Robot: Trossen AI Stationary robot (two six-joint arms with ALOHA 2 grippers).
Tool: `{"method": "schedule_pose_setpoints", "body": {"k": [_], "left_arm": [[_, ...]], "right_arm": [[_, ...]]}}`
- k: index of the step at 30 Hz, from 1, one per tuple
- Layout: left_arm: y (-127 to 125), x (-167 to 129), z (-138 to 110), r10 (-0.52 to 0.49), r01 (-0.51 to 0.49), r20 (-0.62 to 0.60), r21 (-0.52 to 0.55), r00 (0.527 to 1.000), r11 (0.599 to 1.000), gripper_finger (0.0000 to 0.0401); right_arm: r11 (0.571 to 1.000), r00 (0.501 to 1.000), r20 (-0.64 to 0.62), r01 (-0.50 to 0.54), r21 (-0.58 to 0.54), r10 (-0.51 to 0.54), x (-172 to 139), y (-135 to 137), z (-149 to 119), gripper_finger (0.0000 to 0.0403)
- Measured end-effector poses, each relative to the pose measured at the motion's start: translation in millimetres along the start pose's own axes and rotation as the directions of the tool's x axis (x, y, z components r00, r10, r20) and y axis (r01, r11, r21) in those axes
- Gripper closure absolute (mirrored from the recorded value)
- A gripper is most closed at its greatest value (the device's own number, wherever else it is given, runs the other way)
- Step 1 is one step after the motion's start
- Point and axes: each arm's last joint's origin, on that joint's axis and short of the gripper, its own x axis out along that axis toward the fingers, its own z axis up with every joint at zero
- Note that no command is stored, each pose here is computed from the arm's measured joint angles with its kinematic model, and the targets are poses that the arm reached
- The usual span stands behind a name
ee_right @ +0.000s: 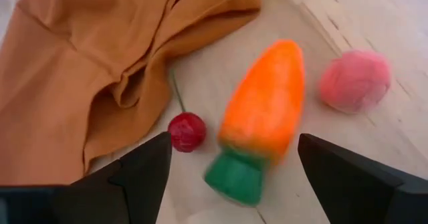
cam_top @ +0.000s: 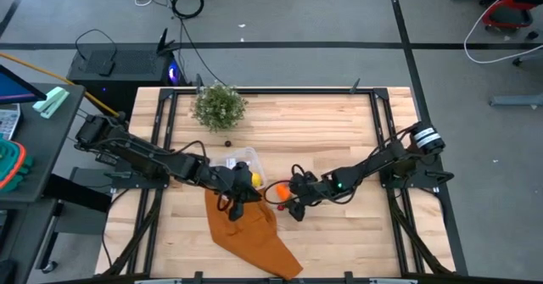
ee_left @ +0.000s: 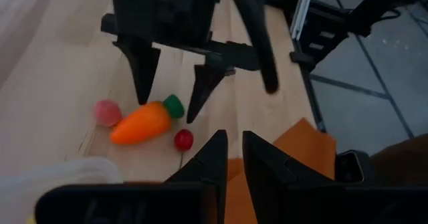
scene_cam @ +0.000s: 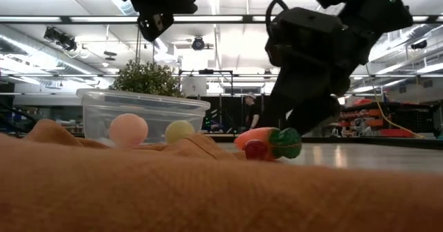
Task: Pick and placing Produce into tupperware
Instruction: Put the orange carrot into the bin
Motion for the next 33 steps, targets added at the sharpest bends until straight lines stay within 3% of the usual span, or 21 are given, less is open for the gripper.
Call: {"method": "schedule_pose_setpoints", "body": {"k": [12, 26, 29, 33], "left_arm": [[-1, -1, 0, 0.000, 0.000, 0.001, -0.003, 1.000, 1.000, 0.0349], [-1, -1, 0, 0.000, 0.000, 0.001, -0.003, 1.000, 1.000, 0.0349], [-1, -1, 0, 0.000, 0.000, 0.001, -0.007, 1.000, 1.000, 0.0350], [-1, -1, 0, -0.001, 0.001, 0.001, -0.009, 1.000, 1.000, 0.0353]], "right_arm": [[0.998, 0.996, -0.078, 0.049, -0.026, -0.051, 26, 12, 3, 0.0141], [0.997, 0.995, -0.083, 0.059, -0.045, -0.062, 23, 11, 3, 0.0319], [0.997, 0.995, -0.086, 0.055, -0.045, -0.059, 23, 11, 3, 0.0328], [0.998, 0.994, -0.096, 0.045, -0.044, -0.049, 20, 12, 4, 0.0310]]}}
